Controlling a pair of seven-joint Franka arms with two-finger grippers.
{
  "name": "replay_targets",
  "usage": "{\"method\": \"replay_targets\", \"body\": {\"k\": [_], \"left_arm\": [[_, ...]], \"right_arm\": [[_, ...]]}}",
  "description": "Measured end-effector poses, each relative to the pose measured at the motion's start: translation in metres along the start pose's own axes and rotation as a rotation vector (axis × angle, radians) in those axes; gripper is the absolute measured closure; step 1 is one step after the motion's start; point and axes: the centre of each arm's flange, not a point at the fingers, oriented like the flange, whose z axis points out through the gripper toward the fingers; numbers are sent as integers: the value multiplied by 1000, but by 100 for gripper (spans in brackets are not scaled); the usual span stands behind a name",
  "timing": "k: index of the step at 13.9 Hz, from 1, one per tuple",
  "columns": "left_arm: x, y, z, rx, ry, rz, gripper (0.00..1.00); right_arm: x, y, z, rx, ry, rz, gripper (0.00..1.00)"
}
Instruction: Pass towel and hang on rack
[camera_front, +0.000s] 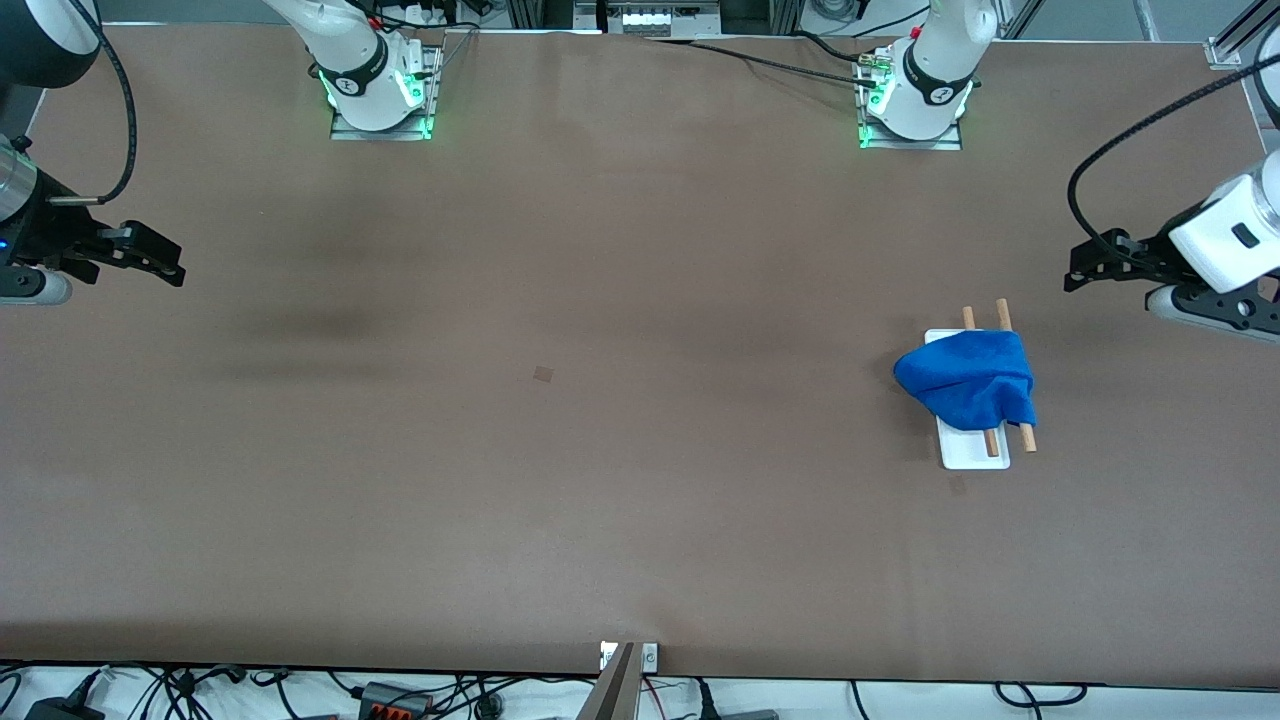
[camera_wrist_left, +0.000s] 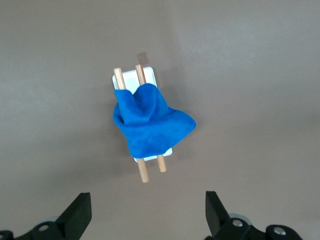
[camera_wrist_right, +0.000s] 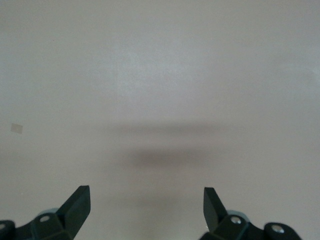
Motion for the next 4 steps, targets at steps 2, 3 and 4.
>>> {"method": "replay_targets", "body": {"k": [2, 3, 4], "left_arm": [[-5, 11, 3, 3, 4, -41, 0], [-7, 13, 3, 5, 8, -47, 0], [-9, 13, 3, 5, 10, -51, 0]], "right_arm": [[0, 1, 1, 0, -1, 1, 0], [0, 1, 1, 0, -2, 3, 0], [0, 2, 1, 0, -2, 4, 0]]}}
